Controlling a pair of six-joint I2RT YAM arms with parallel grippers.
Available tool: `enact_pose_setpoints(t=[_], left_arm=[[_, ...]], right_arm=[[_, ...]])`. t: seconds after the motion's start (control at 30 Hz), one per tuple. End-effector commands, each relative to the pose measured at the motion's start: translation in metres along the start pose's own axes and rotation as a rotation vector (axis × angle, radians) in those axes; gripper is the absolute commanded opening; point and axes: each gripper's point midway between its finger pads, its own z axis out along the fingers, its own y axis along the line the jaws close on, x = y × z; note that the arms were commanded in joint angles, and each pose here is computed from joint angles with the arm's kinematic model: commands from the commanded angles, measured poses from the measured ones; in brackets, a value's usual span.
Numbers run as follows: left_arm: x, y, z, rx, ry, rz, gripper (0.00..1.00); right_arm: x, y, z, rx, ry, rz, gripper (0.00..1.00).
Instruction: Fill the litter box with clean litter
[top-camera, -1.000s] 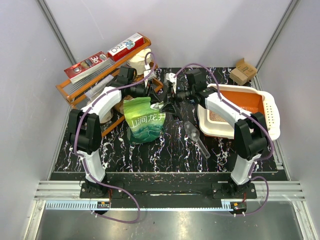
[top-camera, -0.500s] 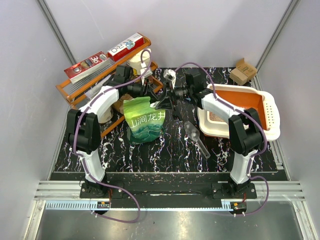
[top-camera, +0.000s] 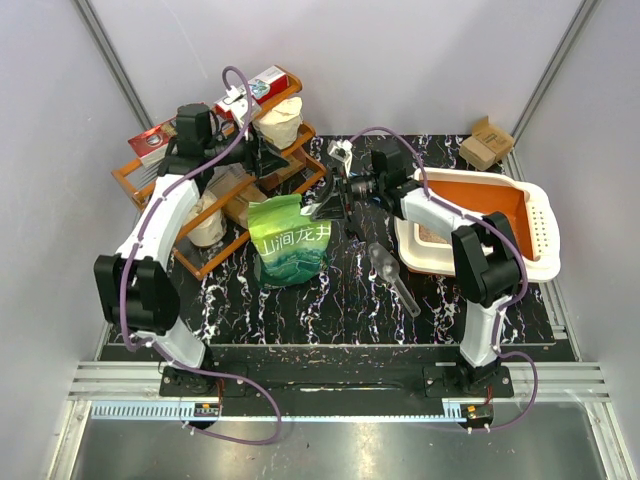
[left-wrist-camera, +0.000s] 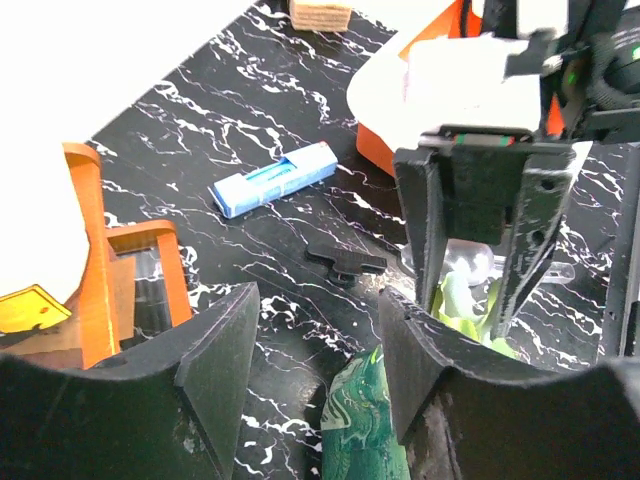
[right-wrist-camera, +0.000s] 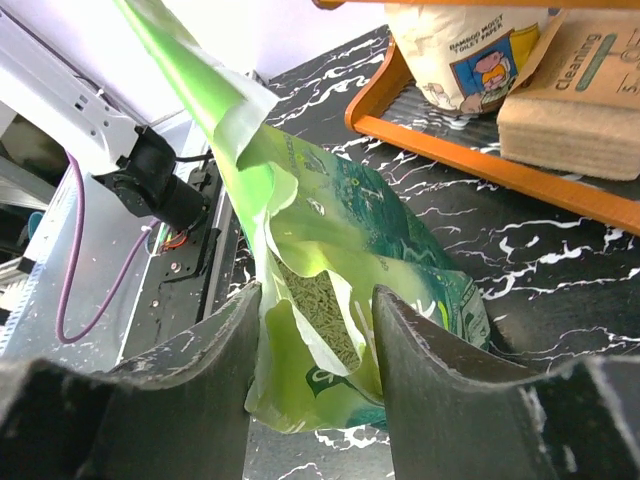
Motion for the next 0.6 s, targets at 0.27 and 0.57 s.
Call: enact_pose_setpoints(t=[0.27,0.57], left_arm=[[-0.03,-0.016,-0.058,-0.116,-0.01,0.119,0.56],[0.0,-0.038,-0.1,-0.233,0.044,0.005,0.64]], right_arm=[[0.008,0.01,0.002,-0.072,-0.036,0.051,0.52],[-0.005,-0.001,0.0,-0.036,-0.099,0.154,0.12]])
